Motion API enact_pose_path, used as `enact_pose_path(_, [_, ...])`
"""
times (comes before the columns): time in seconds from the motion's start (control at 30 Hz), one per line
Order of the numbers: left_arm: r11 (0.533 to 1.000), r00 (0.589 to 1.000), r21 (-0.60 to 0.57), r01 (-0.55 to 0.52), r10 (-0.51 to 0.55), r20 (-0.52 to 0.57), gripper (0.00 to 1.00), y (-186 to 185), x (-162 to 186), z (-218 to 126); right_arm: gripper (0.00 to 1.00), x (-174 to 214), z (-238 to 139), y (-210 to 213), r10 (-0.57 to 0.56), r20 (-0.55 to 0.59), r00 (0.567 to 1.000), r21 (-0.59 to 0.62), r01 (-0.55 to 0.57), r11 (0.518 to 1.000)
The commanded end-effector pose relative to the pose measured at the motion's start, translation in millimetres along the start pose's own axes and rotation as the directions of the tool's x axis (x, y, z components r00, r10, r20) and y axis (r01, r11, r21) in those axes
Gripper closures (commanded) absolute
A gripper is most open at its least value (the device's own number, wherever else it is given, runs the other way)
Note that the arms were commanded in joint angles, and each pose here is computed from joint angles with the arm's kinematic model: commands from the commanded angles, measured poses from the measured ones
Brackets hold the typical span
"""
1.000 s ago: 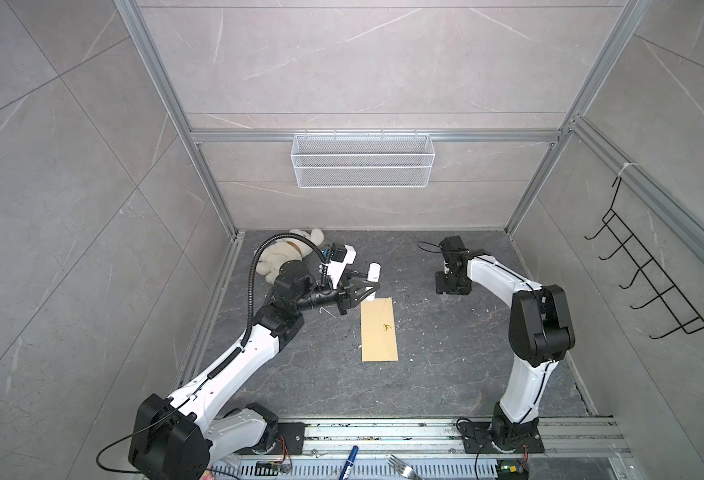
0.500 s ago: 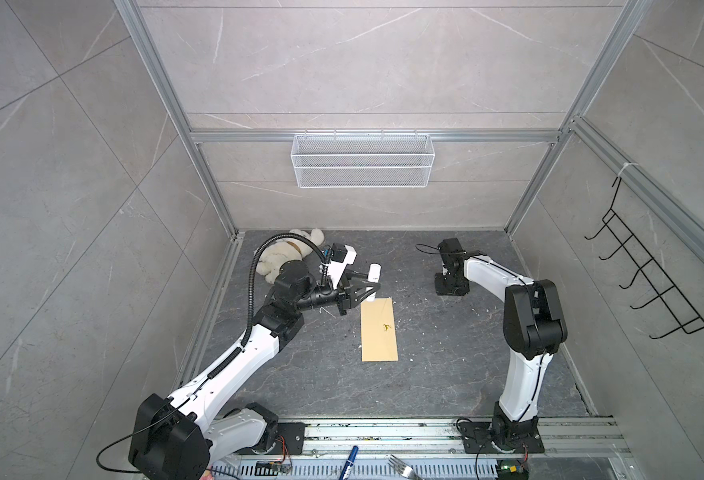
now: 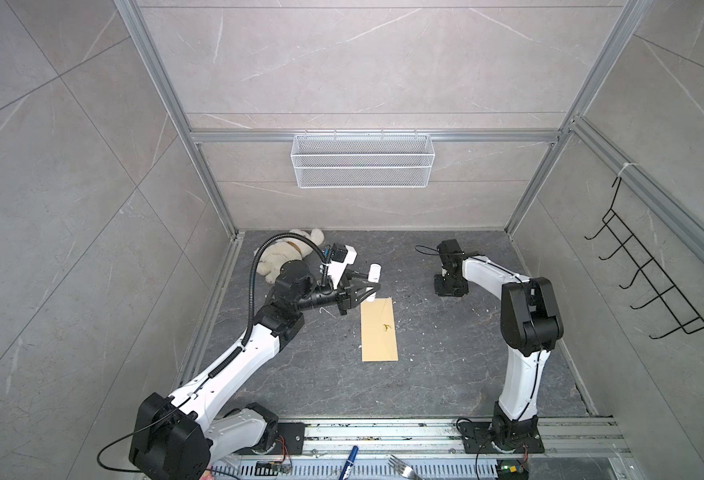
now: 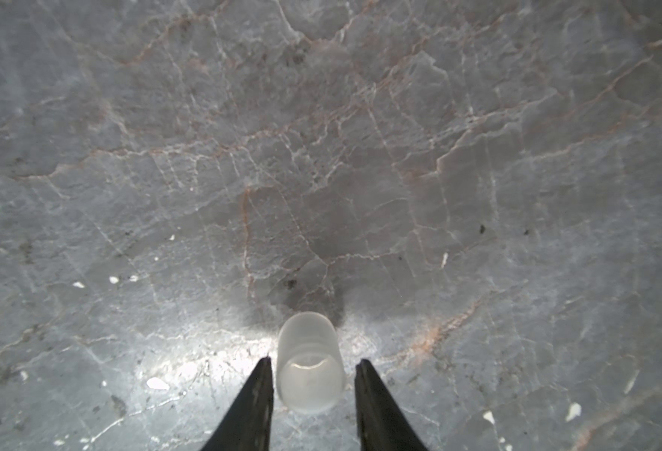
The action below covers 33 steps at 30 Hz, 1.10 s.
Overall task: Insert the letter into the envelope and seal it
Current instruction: 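Lower the right gripper onto the small clear cap and close it, then lift the clear cap with the right gripper toward the left gripper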
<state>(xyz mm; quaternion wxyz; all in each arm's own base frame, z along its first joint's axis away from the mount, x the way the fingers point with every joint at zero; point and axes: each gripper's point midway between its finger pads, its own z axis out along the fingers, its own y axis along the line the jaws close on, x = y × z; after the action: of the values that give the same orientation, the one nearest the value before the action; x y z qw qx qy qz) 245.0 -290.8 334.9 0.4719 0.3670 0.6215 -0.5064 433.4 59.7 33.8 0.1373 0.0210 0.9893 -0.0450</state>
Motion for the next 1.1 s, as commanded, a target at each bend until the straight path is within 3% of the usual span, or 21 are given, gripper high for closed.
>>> enact_pose_path(0.0, [0.999,1.0,0.028,-0.019,0.018,0.012,1.0,-7,-5,0,0.64,-5,5,0,-0.001,0.001,1.0,-0.002,0.001,1.0])
enact_pose_path(0.67, [0.999,1.0,0.034,-0.013,0.013,0.011,1.0,-5,-4,2,0.74,-6,-3,-1,-0.001,0.004,1.0,-0.009,0.001,1.0])
enact_pose_path(0.87, [0.999,1.0,0.03,-0.027,0.026,0.007,1.0,-5,-3,2,0.74,-14,-35,1,-0.003,0.058,0.998,-0.047,0.006,0.999])
enact_pose_path(1.07, [0.998,0.998,0.019,-0.056,0.056,-0.007,1.0,-3,1,1,0.73,-23,-94,8,-0.004,0.154,0.988,-0.138,0.026,0.99])
